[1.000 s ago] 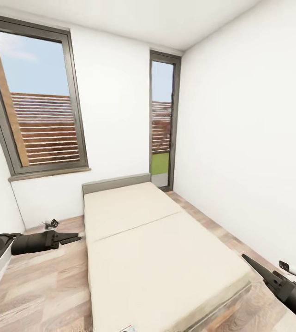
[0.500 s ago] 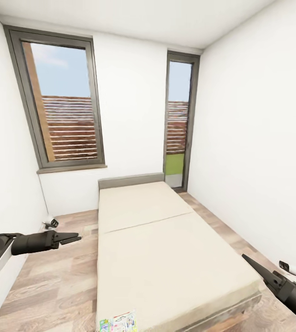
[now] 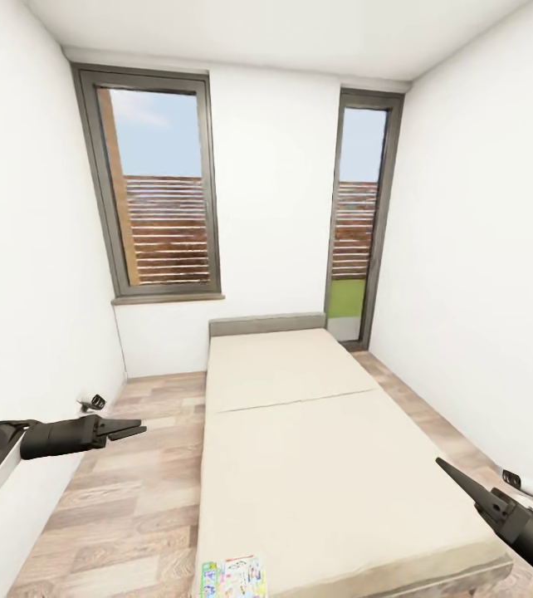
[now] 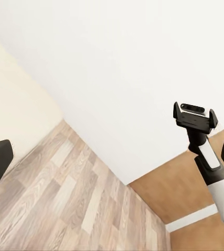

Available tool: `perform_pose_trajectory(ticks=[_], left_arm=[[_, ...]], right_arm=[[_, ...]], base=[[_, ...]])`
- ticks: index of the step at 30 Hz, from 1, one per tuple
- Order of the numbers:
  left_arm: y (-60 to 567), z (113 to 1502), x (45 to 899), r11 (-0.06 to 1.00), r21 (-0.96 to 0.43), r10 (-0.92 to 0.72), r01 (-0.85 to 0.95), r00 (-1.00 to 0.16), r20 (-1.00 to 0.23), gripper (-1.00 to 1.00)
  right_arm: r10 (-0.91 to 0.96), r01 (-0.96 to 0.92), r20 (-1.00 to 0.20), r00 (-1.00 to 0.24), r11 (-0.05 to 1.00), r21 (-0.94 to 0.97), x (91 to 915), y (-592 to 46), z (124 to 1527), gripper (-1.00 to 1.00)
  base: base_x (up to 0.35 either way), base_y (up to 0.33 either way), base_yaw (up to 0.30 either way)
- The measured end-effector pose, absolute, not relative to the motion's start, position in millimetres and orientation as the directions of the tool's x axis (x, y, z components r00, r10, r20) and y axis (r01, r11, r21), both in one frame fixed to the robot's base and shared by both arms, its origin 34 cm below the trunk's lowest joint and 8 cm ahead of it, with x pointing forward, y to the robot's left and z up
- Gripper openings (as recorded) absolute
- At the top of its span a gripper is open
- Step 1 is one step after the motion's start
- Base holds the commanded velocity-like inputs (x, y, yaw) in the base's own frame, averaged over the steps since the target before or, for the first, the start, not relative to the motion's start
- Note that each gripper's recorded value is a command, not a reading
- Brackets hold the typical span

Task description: Put all the toys in the child's room - the three board games (two on the bed and one on the table), the two jigsaw puzzles on the table, and the tennis ball on the table - inside the toy box on the table in the child's room.

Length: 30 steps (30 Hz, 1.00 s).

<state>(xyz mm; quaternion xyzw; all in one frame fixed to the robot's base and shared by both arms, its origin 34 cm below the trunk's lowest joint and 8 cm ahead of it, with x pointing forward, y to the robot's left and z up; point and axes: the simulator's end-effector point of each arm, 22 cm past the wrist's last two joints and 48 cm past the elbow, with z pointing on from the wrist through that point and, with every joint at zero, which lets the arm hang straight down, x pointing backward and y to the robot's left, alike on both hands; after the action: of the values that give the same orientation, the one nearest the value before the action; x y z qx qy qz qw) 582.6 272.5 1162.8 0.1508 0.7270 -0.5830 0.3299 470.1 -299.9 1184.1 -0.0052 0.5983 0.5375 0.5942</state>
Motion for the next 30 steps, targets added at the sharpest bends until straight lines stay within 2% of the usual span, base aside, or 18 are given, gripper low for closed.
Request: perform_pose_trajectory(ticks=[30], left_arm=[[272.5, 1162.7, 582.5, 0.275, -0.748, -0.165, 0.604, -0.737, -0.655, 1.0]], right_arm=[[0.633, -0.644, -0.717, -0.294, 0.423, 0.637, 470.4, -300.0, 1183.9, 1.0]], base=[[0.0, -0.001, 0.274]])
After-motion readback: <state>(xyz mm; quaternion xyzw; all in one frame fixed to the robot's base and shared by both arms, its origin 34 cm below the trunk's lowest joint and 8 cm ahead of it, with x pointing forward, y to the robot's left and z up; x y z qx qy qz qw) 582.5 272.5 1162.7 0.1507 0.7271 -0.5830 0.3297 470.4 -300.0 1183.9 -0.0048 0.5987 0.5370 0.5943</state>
